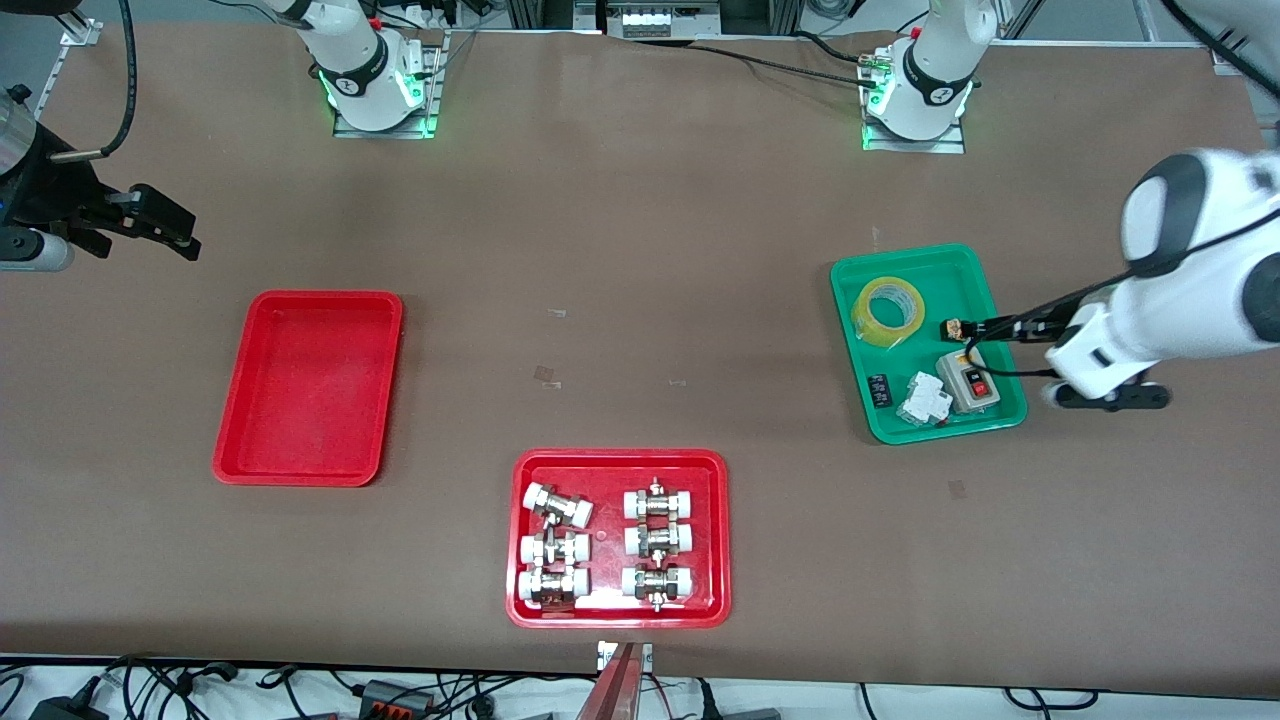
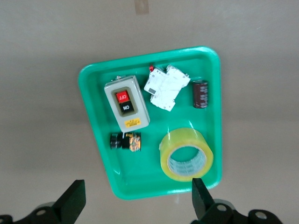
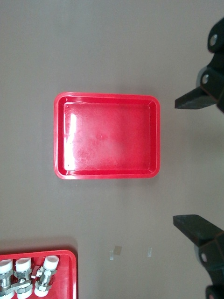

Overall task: Left arm passes tape to right arm into tray
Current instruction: 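Move the left gripper over the yellow tape roll on the green tray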

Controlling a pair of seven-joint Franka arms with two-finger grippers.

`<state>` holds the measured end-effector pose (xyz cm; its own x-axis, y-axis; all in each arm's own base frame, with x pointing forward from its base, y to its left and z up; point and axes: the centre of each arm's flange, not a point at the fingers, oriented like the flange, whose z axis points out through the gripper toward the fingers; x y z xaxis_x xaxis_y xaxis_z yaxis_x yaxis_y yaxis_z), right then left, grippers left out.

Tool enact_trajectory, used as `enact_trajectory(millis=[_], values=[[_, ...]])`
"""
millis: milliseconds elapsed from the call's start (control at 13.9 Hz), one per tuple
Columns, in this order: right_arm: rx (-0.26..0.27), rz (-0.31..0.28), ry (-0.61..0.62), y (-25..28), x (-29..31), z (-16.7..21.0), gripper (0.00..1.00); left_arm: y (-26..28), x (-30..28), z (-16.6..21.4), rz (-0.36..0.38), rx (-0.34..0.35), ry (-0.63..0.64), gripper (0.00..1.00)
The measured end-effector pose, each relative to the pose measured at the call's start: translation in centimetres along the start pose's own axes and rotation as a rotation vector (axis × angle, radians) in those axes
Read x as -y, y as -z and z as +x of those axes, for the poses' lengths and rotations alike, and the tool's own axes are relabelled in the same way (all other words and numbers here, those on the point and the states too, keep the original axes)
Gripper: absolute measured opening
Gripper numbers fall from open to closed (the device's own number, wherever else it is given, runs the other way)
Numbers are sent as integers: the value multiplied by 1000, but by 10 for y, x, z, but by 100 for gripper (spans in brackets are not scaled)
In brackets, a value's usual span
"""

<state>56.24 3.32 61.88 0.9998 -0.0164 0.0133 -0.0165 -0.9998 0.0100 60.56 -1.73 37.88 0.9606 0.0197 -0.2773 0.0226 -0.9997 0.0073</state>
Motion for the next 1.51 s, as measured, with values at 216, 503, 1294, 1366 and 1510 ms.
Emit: enact_trajectory(millis=[216, 503, 1294, 1366, 1510], values=[[2, 0, 2, 0, 1, 0, 100, -104, -20, -20, 2, -24, -36, 100], [5, 0, 3, -1, 2, 0, 100, -186, -35, -57, 6, 20, -66, 100], [8, 0, 3, -2, 2, 0, 100, -214, -31, -54, -5, 29, -53, 81], [8, 0, 3, -2, 2, 0, 100, -213, -31, -54, -5, 26, -52, 71], [8, 0, 3, -2, 2, 0, 100, -207, -31, -52, -5, 12, -52, 50]])
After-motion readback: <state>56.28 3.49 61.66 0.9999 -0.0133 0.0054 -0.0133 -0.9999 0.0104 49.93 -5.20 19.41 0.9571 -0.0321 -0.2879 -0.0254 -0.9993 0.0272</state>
